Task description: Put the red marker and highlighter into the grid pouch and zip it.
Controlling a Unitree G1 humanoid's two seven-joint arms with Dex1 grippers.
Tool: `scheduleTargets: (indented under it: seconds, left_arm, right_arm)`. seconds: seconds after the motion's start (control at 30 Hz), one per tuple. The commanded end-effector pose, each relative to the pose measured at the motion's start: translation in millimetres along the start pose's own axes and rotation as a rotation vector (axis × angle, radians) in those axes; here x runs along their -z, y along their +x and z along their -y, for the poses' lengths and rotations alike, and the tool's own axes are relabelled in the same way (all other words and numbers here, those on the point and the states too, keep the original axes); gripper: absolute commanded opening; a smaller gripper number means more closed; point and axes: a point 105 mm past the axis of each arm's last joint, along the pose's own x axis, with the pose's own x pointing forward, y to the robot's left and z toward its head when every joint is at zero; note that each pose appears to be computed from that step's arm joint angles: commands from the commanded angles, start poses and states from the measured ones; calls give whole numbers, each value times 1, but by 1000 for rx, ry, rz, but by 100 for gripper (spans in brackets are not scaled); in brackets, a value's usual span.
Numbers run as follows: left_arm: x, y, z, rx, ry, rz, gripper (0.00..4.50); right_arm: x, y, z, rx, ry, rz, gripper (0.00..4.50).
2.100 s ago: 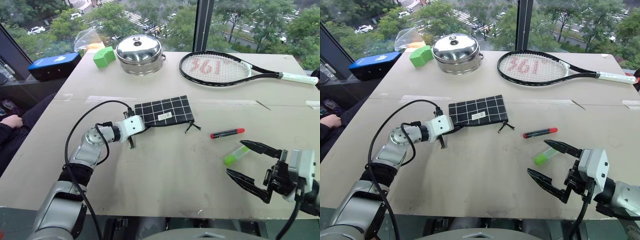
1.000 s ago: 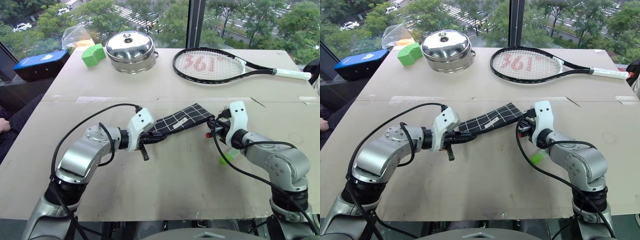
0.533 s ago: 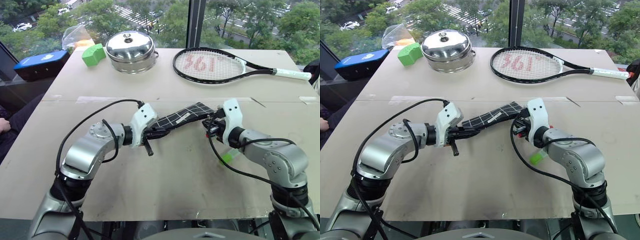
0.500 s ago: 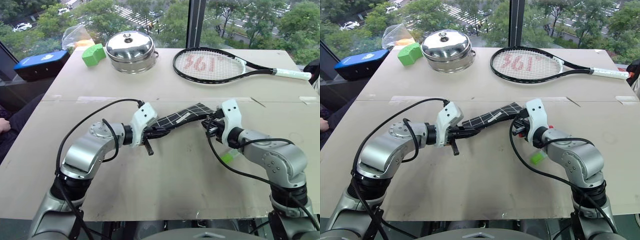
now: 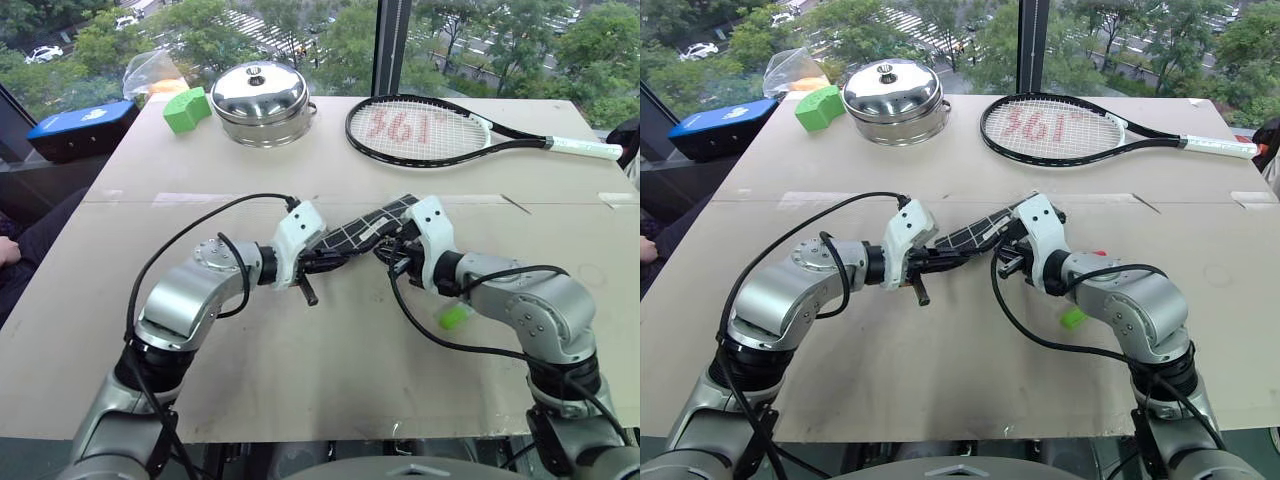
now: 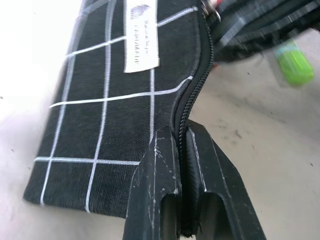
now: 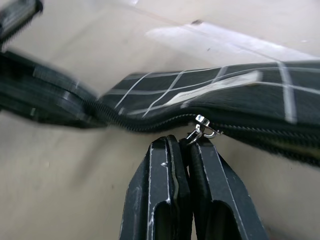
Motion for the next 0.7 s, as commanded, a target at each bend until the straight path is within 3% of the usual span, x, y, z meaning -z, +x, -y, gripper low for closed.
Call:
scheduleTargets:
  seconds: [0.03,0.43,0.63,0.7]
  left_arm:
    - [-16,4,0,-12,28,49,0]
    - [-20,16,15,32,93,73,0]
    - [-15,12,14,37,76,83,0]
    - [-13,10,11,36,58,88,0]
  right_arm:
    - [-4,6,-23,-134,-65,-14,14]
    - [-8,38,-28,-212,-105,-57,14]
    - [-2,30,-8,-159,-90,-39,14]
    - [-1,18,-4,-153,-86,-22,86]
